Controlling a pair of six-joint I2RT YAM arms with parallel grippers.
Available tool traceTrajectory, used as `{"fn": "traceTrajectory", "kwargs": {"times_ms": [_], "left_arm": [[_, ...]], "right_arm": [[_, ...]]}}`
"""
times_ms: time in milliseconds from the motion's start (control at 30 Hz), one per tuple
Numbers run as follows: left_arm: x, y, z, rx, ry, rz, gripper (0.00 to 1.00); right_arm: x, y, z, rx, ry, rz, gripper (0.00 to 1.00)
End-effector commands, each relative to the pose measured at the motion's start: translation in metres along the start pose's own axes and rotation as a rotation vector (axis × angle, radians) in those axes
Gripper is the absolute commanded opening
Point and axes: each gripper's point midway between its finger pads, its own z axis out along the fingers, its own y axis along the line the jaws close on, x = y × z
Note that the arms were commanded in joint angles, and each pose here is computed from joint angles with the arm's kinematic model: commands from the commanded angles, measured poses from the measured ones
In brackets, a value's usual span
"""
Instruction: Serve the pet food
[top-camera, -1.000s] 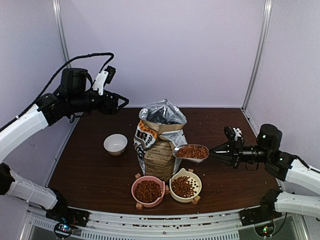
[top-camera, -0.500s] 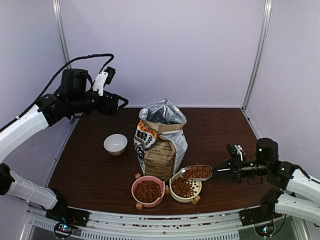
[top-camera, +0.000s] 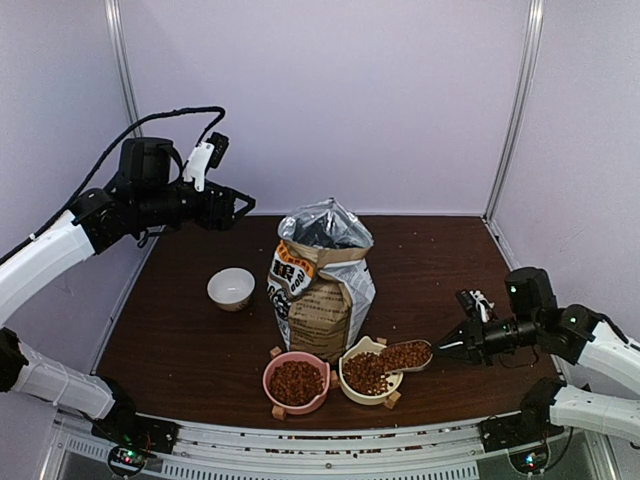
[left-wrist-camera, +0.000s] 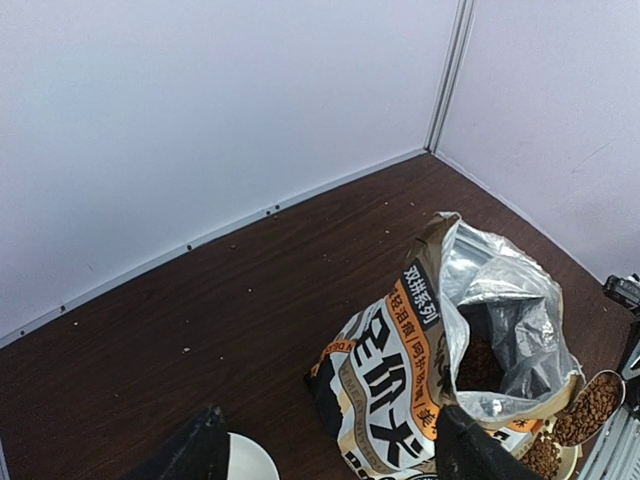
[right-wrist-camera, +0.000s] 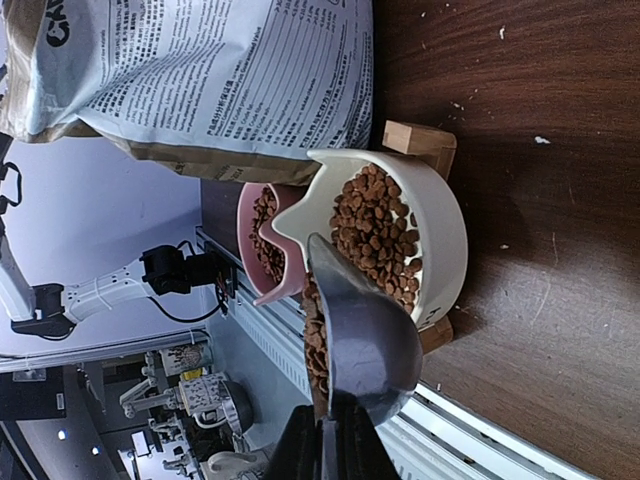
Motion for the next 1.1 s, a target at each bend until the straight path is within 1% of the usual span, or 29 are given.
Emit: {"fn": "traceTrajectory", "kwargs": {"times_ms": [0,533,1067], "left_arm": [[-0.016,0.003,-0.006,-0.012,-0.066,0.018,0.73],[-0.017,0.001,-0.006,0.001,-0.066,0.014,0.73],[-0.022,0.002,-0.013,-0.009,-0.082,0.025,0.74]], "right_arm": [[-0.005,0.004,-0.009,0.055,-0.006,-0.059,0.00],[-0.014,0.021,-0.029,0.194,0.028,-0.102,0.00],[-0.019,0.043,-0.051,0.286,0.076,-0.146,0.00]]}}
